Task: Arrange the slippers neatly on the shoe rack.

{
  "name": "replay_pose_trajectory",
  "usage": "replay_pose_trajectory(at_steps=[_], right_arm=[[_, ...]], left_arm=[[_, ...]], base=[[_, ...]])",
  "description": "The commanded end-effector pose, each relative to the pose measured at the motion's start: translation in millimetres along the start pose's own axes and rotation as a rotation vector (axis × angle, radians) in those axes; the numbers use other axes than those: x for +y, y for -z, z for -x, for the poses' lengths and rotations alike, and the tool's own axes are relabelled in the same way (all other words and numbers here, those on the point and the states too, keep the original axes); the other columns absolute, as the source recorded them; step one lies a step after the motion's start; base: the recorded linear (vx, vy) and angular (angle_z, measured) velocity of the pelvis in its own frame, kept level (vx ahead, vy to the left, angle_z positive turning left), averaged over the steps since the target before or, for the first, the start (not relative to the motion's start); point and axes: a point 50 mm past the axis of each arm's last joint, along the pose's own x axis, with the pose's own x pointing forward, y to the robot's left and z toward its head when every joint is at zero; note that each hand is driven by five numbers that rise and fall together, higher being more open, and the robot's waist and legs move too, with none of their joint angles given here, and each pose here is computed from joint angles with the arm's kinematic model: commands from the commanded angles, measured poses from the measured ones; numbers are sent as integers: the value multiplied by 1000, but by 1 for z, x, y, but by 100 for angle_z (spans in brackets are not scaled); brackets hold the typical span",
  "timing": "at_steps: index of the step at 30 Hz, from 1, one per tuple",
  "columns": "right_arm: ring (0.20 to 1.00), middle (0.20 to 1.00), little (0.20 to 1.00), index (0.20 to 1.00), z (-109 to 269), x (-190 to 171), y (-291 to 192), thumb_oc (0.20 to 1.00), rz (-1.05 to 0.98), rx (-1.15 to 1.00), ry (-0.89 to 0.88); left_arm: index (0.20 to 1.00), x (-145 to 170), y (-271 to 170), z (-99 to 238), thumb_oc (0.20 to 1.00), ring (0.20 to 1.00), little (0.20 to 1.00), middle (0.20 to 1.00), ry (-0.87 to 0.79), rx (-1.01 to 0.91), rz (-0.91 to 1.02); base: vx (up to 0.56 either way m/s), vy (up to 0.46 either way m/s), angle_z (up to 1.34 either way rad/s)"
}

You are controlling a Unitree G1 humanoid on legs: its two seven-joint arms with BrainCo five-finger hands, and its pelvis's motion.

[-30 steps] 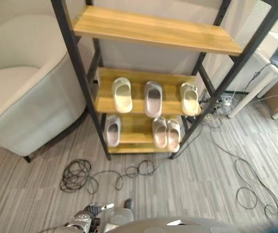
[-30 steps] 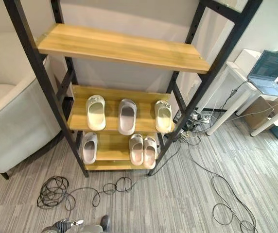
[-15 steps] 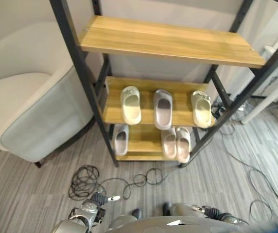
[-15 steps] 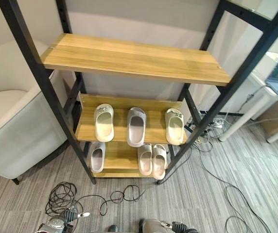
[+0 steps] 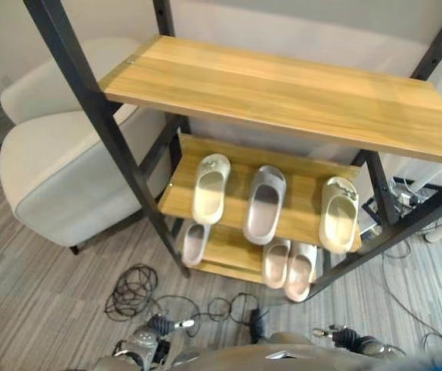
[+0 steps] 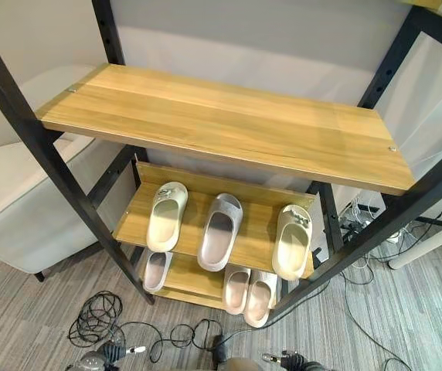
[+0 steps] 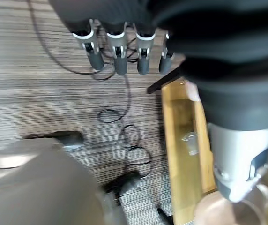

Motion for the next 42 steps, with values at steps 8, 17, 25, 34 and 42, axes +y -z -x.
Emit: replay_pose_trajectory(at_steps=[8,17,25,34,42], right_arm=[[1000,1000,1000,1000,-1,-2,-20,1000,286,-54,-8],[1000,1000,1000,1000,1,-18,-32,1000,305,-98,61],[1000,1000,1000,1000,11,-28,-88,1000,325,-367,139],[1000,1000,1000,1000,117,-11,-160,1000,597,-1075,303],[1000,1000,1000,1000,168,-34,-184,1000,648,-1265,512]], left_arm=[[1000,6,-13,-1,1000,1000,1000,1000,-13,-67,12],[1000,4,-31,-2,1000,1000,1000,1000,-6,-120,-29],[1000,14,-12,0,1000,1000,1000,1000,-32,-76,-38],[1000,28,12,6,1000,1000,1000,1000,-137,-64,95],[1000,14,30,9,1000,1000,1000,1000,-93,-12,75]], base=[[37,-93,14],[-4,63,19],[68,147,-4],[28,89,-51],[87,-4,0]])
